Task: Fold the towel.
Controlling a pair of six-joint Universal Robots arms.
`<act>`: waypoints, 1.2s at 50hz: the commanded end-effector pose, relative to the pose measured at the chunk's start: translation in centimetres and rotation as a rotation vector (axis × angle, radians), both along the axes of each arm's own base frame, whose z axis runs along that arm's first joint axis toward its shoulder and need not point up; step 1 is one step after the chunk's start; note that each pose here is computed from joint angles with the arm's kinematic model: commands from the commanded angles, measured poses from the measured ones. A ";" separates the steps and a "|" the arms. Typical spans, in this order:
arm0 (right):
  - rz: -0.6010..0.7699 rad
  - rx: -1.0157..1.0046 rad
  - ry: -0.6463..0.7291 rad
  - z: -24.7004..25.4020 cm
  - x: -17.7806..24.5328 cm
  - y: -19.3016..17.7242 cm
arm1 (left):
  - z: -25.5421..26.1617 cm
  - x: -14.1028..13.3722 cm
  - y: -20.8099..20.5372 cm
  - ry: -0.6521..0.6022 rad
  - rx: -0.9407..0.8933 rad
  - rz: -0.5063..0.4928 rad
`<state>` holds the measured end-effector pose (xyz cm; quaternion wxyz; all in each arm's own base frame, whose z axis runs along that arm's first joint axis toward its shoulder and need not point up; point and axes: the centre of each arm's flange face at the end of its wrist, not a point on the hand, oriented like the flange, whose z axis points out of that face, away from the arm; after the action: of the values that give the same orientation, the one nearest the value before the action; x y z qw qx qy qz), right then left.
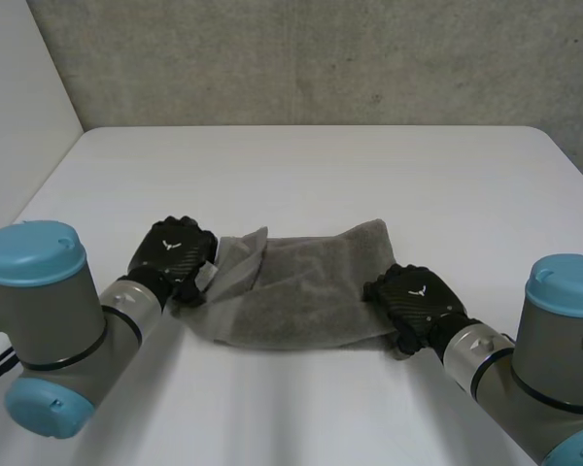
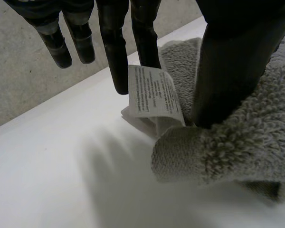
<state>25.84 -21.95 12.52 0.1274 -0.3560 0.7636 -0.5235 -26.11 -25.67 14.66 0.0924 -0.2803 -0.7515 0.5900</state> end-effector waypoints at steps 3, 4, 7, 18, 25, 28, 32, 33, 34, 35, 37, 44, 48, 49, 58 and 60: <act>0.004 -0.022 0.011 0.1 0.0 0.0 | 0.7 0.4 0.0 -0.005 -0.016 0.012; 0.006 -0.022 0.011 0.1 0.0 0.0 | 0.5 0.4 0.1 -0.008 -0.011 0.015; 0.006 -0.023 0.010 0.2 0.0 0.0 | -0.3 0.8 0.6 -0.022 0.020 0.021; -0.010 -0.020 0.018 0.0 -0.3 0.1 | -0.1 1.6 0.7 -0.018 0.020 0.037; -0.018 -0.030 0.005 -0.1 -0.4 0.0 | 1.3 1.1 1.0 0.007 -0.016 0.025; -0.022 -0.034 -0.005 0.2 -0.4 -0.1 | 1.5 1.0 1.1 0.010 -0.025 0.022; -0.027 -0.044 -0.026 0.6 -0.3 -0.2 | 1.6 0.8 1.2 0.012 -0.029 0.014; -0.028 -0.045 -0.039 0.7 -0.3 -0.2 | 1.6 0.7 1.4 0.012 -0.028 0.011; -0.029 -0.047 -0.056 0.9 -0.2 -0.3 | 1.7 0.7 1.5 0.012 -0.029 0.012; -0.029 -0.047 -0.056 0.9 -0.1 -0.3 | 1.7 0.7 1.5 0.012 -0.029 0.012; -0.028 -0.049 -0.071 1.2 0.0 -0.3 | 2.1 0.9 1.8 0.015 -0.033 0.014; 0.048 -0.062 -0.099 1.8 1.9 1.1 | 3.7 1.7 2.8 0.033 -0.070 0.018; 0.063 -0.065 -0.097 1.7 2.4 1.2 | 4.3 2.1 3.1 0.038 -0.087 0.025; 0.067 -0.059 -0.088 1.3 2.5 1.1 | 4.4 2.2 3.2 0.038 -0.088 0.028; 0.046 -0.053 -0.076 0.6 2.2 0.5 | 4.3 2.0 3.6 0.038 -0.086 0.016; 0.043 -0.056 -0.077 0.7 2.2 0.4 | 4.4 1.9 3.6 0.039 -0.089 0.016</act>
<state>28.32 -21.18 13.12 0.1638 -0.3615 0.7337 -0.5515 -23.96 -22.10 19.04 0.0880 -0.2645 -0.7261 0.6285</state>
